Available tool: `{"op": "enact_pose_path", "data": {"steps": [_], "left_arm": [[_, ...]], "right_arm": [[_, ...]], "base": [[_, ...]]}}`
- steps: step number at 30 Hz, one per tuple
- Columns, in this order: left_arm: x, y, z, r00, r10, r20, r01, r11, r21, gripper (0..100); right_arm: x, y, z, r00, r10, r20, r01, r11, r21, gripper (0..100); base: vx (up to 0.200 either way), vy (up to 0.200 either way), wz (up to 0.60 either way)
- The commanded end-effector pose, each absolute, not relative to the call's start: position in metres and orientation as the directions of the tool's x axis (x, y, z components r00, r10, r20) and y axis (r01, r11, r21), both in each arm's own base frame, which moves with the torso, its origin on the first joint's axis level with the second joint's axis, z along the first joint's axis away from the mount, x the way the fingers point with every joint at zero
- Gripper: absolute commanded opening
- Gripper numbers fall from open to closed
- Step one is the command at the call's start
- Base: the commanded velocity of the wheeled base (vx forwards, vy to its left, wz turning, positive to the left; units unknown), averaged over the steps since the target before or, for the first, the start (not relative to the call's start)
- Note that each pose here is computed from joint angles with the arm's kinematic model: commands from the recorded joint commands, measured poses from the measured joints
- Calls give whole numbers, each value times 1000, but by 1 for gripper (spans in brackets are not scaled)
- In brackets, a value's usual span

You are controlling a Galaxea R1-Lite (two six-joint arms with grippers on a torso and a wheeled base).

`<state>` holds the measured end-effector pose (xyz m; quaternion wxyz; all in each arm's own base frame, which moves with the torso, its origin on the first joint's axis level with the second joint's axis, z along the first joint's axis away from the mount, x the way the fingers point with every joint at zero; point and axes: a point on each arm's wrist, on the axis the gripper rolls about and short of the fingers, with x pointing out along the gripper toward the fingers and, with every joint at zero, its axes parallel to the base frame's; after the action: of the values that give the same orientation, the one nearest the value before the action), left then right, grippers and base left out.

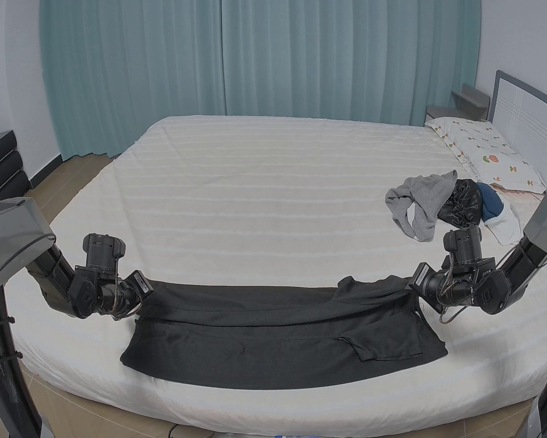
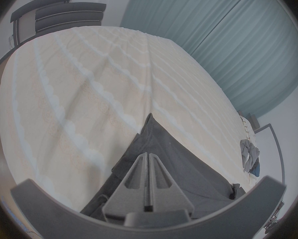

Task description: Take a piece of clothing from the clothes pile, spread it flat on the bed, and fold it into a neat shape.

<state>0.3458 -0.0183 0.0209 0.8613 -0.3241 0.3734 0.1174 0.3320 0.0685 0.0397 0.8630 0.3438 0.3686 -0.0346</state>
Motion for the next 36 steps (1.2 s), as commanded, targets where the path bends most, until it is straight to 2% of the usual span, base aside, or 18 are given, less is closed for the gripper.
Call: {"op": "enact_pose_path", "data": {"steps": [1, 4, 10, 21, 22, 36], "left_arm": [[348, -12, 15, 689, -30, -724, -457, 758, -466, 100], [348, -7, 16, 692, -26, -721, -459, 755, -468, 100], [340, 10, 10, 660, -177, -730, -368, 772, -519, 100], [343, 9, -2, 652, -213, -727, -319, 793, -519, 100], [343, 9, -3, 655, -213, -725, -321, 790, -522, 0], [340, 10, 20, 697, -194, -690, -326, 771, -546, 0]], "right_arm": [[333, 69, 36, 720, 196, -665, 316, 761, 567, 0], [333, 71, 35, 719, 198, -666, 314, 762, 566, 0], [334, 70, 32, 713, 202, -672, 317, 762, 565, 0], [336, 72, 32, 715, 211, -667, 308, 761, 571, 0], [336, 72, 33, 716, 211, -666, 308, 761, 572, 0], [341, 65, 28, 715, 195, -671, 329, 753, 569, 0]], "base": [[0, 0, 0], [0, 0, 0], [0, 0, 0], [0, 0, 0], [0, 0, 0], [0, 0, 0]]}}
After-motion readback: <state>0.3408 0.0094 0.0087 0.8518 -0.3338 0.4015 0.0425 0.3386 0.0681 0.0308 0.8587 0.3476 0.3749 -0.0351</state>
